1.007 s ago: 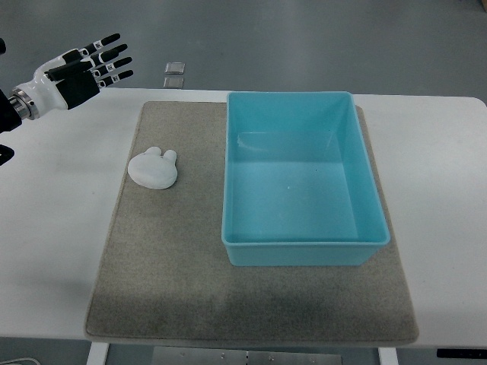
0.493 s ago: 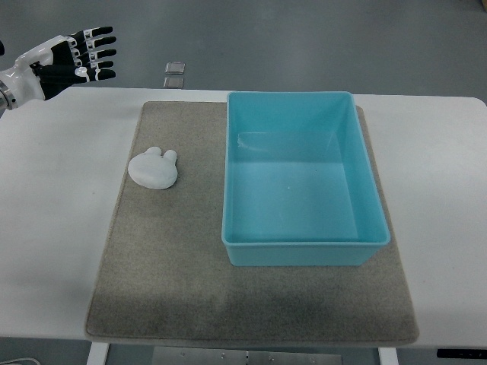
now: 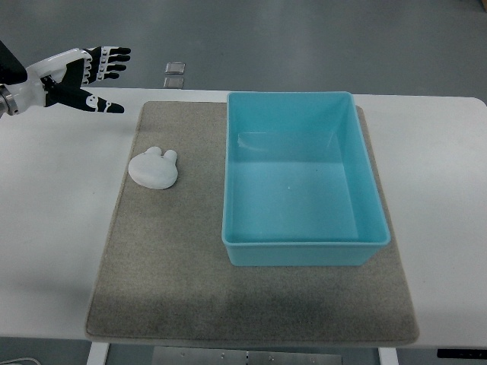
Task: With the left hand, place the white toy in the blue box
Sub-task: 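Lower the left hand onto the white rabbit toy and curl fingers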
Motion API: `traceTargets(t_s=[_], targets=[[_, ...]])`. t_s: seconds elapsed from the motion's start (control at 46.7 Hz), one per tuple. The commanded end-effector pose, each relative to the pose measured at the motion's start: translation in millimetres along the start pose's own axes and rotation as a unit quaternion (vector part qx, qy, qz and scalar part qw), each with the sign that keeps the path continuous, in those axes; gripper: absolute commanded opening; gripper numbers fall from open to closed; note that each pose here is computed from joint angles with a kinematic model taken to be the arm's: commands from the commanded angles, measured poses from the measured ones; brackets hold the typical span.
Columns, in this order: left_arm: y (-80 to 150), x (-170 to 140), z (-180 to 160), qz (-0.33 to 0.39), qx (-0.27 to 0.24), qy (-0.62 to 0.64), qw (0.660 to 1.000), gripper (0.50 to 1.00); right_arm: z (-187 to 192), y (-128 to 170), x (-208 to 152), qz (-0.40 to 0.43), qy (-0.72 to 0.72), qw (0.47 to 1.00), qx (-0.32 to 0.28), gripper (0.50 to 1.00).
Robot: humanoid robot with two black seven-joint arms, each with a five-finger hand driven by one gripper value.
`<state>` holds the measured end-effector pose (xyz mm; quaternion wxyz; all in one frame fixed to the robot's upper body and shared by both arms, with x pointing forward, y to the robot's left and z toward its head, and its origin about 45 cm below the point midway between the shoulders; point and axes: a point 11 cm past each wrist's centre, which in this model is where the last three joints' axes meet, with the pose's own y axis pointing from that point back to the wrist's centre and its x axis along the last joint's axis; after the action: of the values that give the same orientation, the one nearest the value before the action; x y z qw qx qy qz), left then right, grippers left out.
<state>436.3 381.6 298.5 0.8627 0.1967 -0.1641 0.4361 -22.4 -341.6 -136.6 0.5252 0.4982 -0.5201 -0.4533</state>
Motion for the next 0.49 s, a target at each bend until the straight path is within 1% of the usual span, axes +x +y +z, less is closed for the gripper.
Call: traceTargets(t_s=[0.0, 0.193, 0.257, 0.364, 0.471], targets=[[-0.2, -5.9, -4.4, -0.011, 0.012, -0.032, 0.999, 1.0, 0.0, 0.0, 0.0, 0.0, 0.0, 1.0, 0.0, 0.936], [-2.3, -12.9, -14.7, -0.008, 0.027, -0.079, 0.997, 1.0, 0.0, 0.0, 0.0, 0.0, 0.0, 1.0, 0.0, 0.936], [-5.7, -19.5, -16.0, -0.01, 0.028, -0.091, 0.995, 0.999, 0.0, 0.0, 0.0, 0.0, 0.0, 1.0, 0.0, 0.936], [-14.0, -39.6, -10.9, -0.041, 0.023, -0.127, 0.991, 0.996, 0.0, 0.0, 0.0, 0.0, 0.0, 1.0, 0.0, 0.936], [-16.3, -55.3, -10.2, -0.069, 0.02, -0.171, 0.983, 0.992, 0.0, 0.0, 0.0, 0.0, 0.0, 1.0, 0.0, 0.936]])
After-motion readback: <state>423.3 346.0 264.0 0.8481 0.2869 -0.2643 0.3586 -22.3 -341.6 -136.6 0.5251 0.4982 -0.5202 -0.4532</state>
